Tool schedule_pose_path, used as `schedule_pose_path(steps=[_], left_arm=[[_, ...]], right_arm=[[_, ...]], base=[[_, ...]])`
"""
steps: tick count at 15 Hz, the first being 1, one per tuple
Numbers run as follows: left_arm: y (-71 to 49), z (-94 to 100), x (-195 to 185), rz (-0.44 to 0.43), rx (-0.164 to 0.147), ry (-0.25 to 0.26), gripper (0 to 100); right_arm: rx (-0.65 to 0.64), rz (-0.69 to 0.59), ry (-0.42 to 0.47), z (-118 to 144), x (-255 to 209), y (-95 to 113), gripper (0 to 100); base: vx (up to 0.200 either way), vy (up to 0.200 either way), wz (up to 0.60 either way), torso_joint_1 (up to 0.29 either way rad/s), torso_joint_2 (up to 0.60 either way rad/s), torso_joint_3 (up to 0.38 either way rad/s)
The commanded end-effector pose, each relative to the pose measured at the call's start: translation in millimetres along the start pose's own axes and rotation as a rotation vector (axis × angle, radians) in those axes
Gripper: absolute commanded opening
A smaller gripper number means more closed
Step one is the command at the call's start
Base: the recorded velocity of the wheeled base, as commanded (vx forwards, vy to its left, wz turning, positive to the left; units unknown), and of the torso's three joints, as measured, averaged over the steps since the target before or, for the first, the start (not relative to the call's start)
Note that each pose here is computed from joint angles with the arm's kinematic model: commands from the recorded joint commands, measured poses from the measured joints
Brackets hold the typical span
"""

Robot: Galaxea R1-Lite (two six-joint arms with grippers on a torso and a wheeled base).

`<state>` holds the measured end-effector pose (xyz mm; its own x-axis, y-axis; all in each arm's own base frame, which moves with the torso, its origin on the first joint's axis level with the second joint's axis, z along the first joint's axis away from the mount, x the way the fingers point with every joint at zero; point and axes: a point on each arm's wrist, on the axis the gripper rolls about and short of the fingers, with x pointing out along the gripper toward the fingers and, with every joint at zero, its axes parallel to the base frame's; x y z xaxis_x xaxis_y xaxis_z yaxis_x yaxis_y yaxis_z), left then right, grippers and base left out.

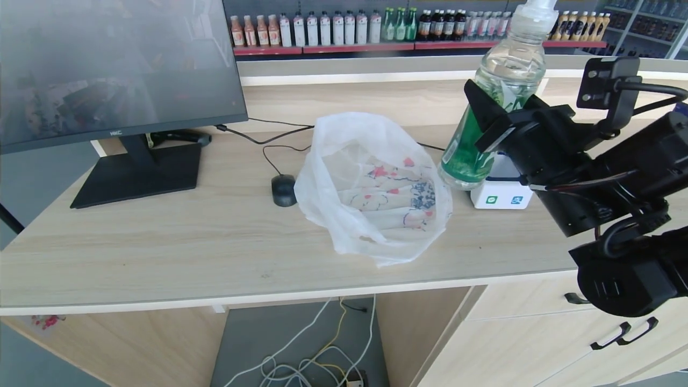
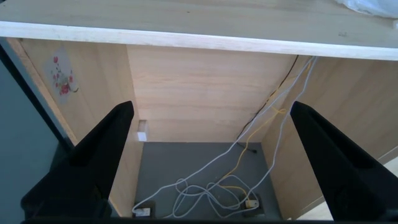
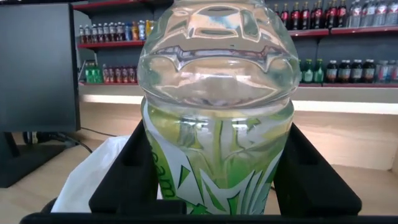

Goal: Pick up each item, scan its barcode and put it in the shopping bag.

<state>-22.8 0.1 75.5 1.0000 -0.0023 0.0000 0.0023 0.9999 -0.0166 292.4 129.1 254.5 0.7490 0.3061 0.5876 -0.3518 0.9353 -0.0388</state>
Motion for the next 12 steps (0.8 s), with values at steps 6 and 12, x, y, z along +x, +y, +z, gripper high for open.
schedule_pose_path(steps=[6,12], left_arm=[[0.0,0.0,0,0.001,0.000,0.000,100],[0.0,0.0,0,0.001,0.000,0.000,100]], right_arm=[[0.027,0.065,0.079,-36,6,34,0],[0.021,0.077,0.162,-29,55,38,0]], base=[[0.000,0.000,0.00,0.000,0.00,0.000],[0.000,0.000,0.00,0.000,0.00,0.000]])
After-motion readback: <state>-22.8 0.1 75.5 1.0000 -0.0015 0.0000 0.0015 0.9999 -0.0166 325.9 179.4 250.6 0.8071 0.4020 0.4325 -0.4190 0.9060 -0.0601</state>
